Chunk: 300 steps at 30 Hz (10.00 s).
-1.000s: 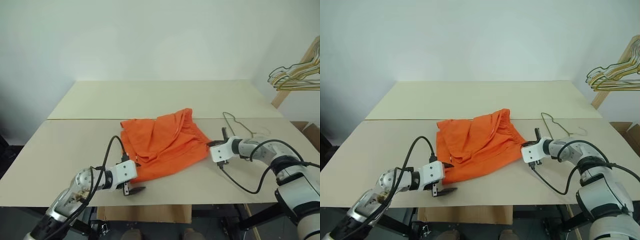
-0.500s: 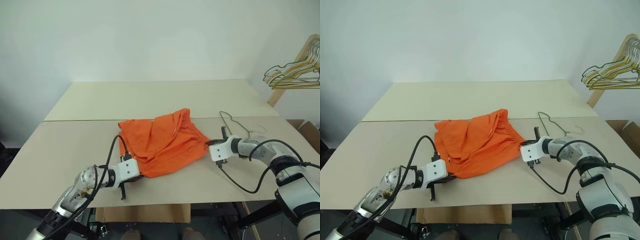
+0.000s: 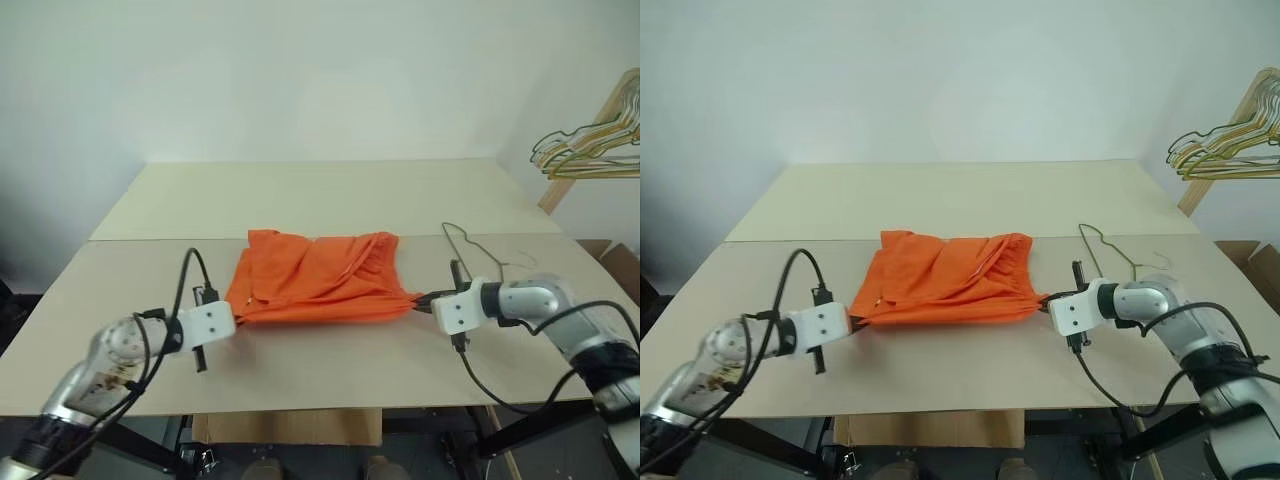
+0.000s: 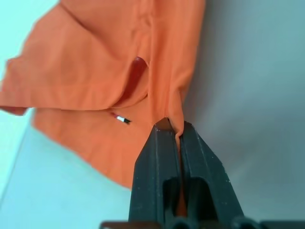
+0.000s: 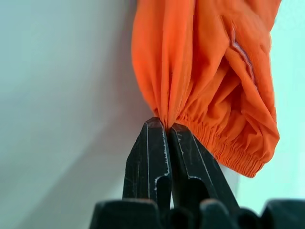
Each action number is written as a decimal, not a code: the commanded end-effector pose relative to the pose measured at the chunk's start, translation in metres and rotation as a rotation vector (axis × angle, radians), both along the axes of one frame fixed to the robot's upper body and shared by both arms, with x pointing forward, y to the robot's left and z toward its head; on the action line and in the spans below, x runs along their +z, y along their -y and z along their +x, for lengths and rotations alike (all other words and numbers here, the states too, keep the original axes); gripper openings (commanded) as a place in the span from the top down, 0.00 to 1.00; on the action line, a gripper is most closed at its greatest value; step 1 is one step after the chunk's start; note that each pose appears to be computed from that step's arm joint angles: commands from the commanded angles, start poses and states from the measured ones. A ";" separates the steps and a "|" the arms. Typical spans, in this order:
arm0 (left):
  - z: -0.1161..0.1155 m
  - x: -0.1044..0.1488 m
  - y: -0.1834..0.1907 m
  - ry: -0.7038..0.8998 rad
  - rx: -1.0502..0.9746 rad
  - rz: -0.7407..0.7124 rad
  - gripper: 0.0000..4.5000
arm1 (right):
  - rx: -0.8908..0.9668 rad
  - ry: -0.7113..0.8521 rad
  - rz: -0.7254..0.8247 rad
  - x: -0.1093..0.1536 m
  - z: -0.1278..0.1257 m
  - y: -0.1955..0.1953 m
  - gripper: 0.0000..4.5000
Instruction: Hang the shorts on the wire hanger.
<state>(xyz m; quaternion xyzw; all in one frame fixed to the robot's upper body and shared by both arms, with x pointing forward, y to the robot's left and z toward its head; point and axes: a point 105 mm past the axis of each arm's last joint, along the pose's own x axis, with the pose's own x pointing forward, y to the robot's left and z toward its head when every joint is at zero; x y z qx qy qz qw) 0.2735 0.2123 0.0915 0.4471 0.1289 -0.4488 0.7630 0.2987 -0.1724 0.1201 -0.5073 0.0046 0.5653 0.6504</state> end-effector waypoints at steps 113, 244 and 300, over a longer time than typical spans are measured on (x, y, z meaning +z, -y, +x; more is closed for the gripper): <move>-0.053 0.091 0.058 -0.195 -0.273 -0.574 0.01 | -1.296 -0.330 0.520 0.000 0.127 0.100 0.00; 0.002 0.205 0.077 -0.192 -0.559 -1.415 1.00 | 0.015 -1.009 0.744 0.062 0.007 -0.091 0.01; 0.012 0.068 0.092 -0.319 -0.218 -0.745 0.01 | -0.441 -1.185 0.880 0.062 -0.022 0.024 1.00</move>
